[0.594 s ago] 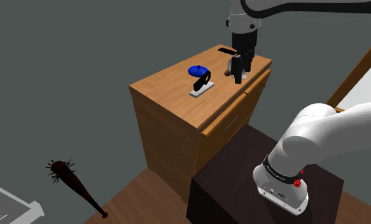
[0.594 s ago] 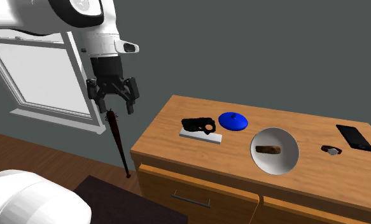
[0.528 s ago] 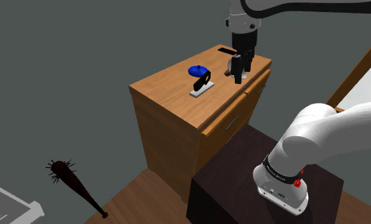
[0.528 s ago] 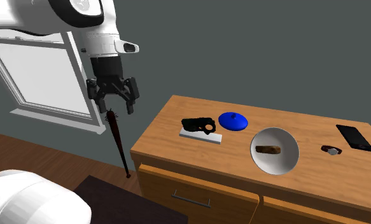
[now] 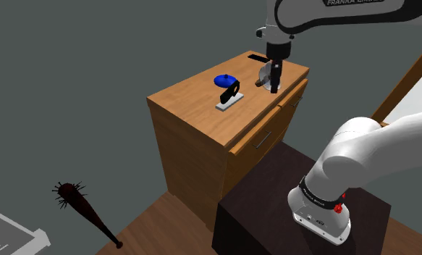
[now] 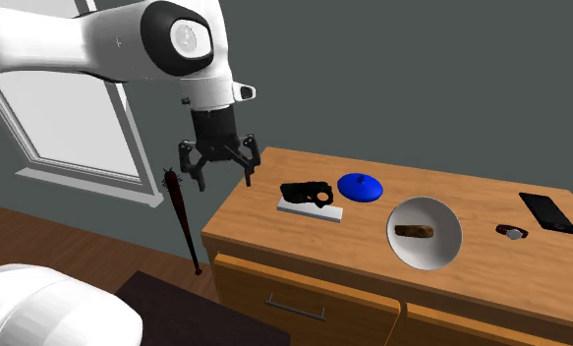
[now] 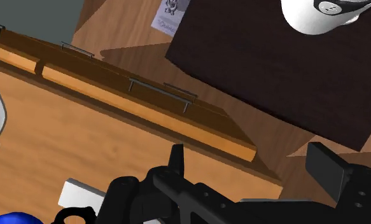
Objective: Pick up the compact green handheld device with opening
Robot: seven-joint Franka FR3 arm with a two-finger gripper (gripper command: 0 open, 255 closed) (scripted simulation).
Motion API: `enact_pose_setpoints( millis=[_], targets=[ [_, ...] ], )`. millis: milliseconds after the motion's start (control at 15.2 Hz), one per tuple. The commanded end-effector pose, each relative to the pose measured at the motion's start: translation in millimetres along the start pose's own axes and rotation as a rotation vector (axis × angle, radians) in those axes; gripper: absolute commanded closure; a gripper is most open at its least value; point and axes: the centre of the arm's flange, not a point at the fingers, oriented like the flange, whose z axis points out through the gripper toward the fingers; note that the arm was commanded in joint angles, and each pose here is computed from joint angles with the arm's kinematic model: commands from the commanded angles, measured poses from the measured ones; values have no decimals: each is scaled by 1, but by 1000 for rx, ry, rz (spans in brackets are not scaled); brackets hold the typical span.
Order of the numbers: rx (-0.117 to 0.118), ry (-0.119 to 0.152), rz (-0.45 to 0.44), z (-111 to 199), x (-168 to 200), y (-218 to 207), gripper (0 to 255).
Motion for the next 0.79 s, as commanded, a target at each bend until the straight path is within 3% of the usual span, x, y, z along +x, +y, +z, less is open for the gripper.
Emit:
enact_pose_setpoints(
  millis=[0,726],
  targets=[
    [-5,21,-101,10,3,24,0],
    [-21,128,-612,66,64,136,0]
  ],
)
